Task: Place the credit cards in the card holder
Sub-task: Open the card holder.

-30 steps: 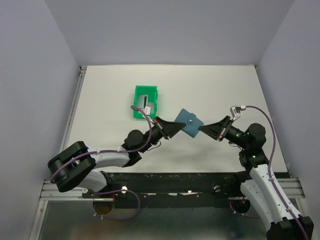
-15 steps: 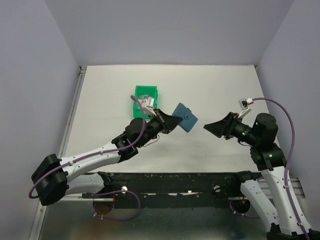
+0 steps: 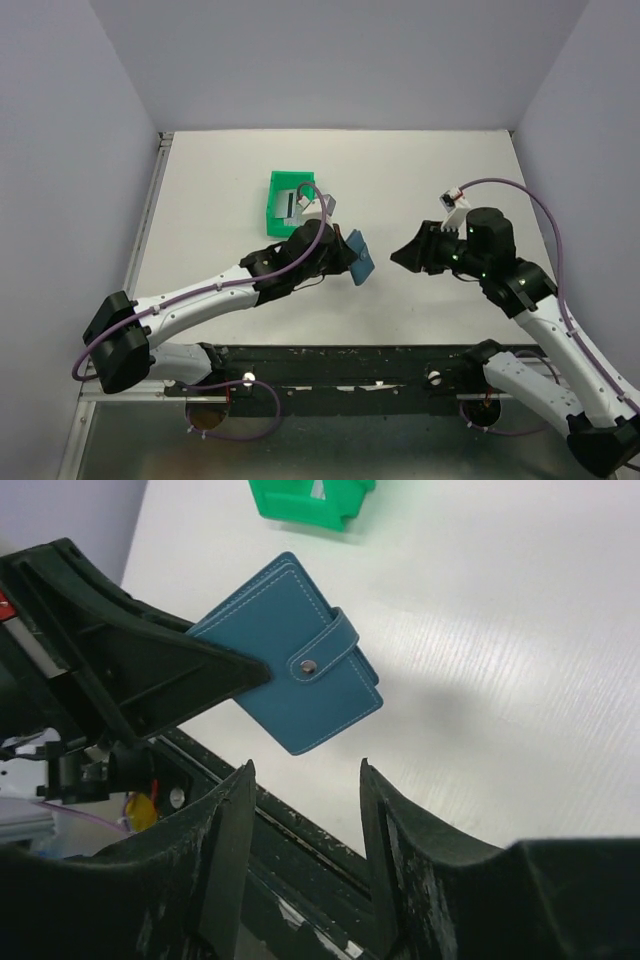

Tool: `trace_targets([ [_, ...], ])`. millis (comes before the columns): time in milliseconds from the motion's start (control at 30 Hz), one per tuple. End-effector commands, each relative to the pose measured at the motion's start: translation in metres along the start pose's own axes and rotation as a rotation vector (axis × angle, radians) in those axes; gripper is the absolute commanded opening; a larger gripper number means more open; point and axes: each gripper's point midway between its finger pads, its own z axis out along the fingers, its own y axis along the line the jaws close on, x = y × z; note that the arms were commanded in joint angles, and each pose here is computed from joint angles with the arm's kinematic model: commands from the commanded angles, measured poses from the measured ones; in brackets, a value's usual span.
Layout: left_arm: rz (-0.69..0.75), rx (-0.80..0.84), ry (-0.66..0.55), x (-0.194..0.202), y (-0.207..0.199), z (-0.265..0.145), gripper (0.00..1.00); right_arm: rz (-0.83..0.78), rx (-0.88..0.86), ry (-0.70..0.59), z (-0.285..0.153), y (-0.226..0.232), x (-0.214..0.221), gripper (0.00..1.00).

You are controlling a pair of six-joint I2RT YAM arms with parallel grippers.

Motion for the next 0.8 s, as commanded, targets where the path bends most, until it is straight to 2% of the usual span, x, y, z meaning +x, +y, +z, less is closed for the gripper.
trace_targets([
  [0, 0.000, -0.012, 0.029, 0.001, -0.004, -0.006, 0.00, -0.049, 0.127, -0.014, 0.014, -0.014, -0.005, 0.53],
  [300, -0.006, 0.052, 0.073, 0.008, -0.019, 0.000, 0.00, -0.062, 0.096, 0.041, 0.049, 0.000, 0.010, 0.51],
  [533, -0.002, 0.087, 0.091, 0.012, -0.028, 0.003, 0.00, -0.069, 0.112, 0.076, 0.063, -0.001, 0.015, 0.56],
  [767, 0.004, 0.099, 0.093, 0.012, -0.031, 0.003, 0.00, -0.057, 0.112, 0.107, 0.074, -0.003, 0.023, 0.56],
])
